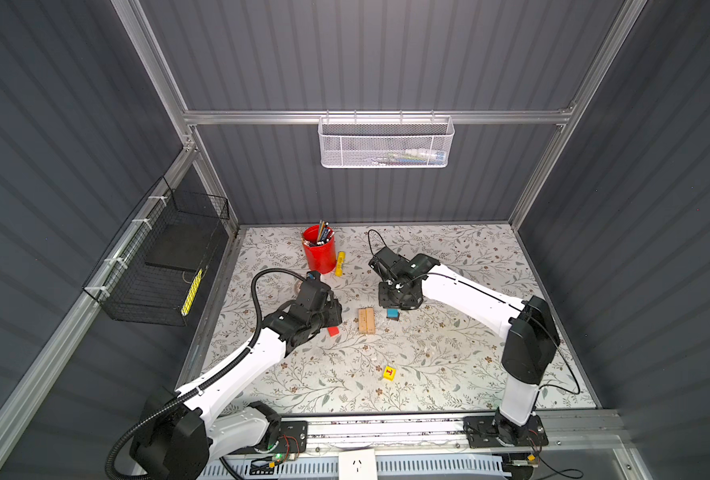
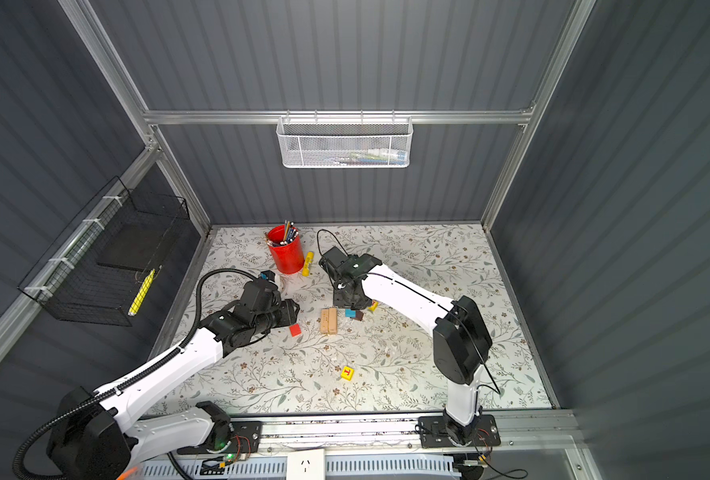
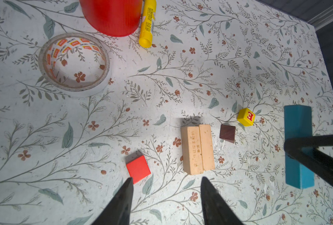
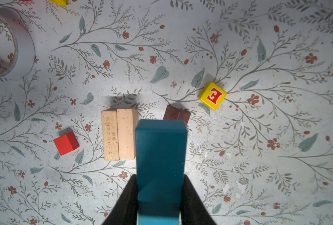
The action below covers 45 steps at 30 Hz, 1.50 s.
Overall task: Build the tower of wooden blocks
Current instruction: 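Lift the teal bar and carry it over the wood bars with the right gripper, then lower the teal bar onto the wood bars' top with the right gripper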
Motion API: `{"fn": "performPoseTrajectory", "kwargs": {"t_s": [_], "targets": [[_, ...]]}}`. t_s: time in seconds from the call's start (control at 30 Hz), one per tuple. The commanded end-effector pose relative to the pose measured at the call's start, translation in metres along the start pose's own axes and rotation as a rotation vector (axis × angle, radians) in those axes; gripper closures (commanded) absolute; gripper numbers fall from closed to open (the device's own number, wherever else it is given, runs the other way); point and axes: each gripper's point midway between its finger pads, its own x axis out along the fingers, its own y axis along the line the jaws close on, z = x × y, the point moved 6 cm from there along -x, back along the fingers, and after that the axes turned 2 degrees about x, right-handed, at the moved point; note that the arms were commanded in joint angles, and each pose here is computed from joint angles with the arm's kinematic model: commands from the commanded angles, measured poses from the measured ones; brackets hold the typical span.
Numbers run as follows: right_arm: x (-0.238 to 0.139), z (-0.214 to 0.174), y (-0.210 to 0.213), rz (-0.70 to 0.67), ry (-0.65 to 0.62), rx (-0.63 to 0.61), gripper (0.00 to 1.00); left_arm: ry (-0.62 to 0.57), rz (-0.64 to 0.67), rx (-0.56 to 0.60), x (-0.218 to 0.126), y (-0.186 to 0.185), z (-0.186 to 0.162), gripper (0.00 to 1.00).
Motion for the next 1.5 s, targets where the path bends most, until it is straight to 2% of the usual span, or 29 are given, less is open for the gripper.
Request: {"fn": "performPoseTrajectory", "kwargs": {"t_s": [0.0,0.27,0.53,0.97,1.47], "targets": [[0.002,0.004,0.008,-0.02,0.012,-0.004,0.75,-0.011,0.019,-0.057,0.003,0.007,0.004,0.45],[0.019,0.014,0.033,-0.011,0.036,0.002,0.75,-0.007,0.052,-0.129,0.008,0.026,0.002,0.45],[0.038,0.0,0.057,-0.021,0.076,-0.003,0.75,0.022,0.077,-0.167,0.012,0.038,0.0,0.45],[0.067,-0.025,0.062,-0.05,0.118,-0.009,0.75,0.035,0.083,-0.187,0.015,0.041,-0.006,0.45],[0.083,-0.033,0.065,-0.051,0.147,-0.017,0.76,0.034,0.096,-0.197,0.013,0.043,-0.007,0.44]]}}
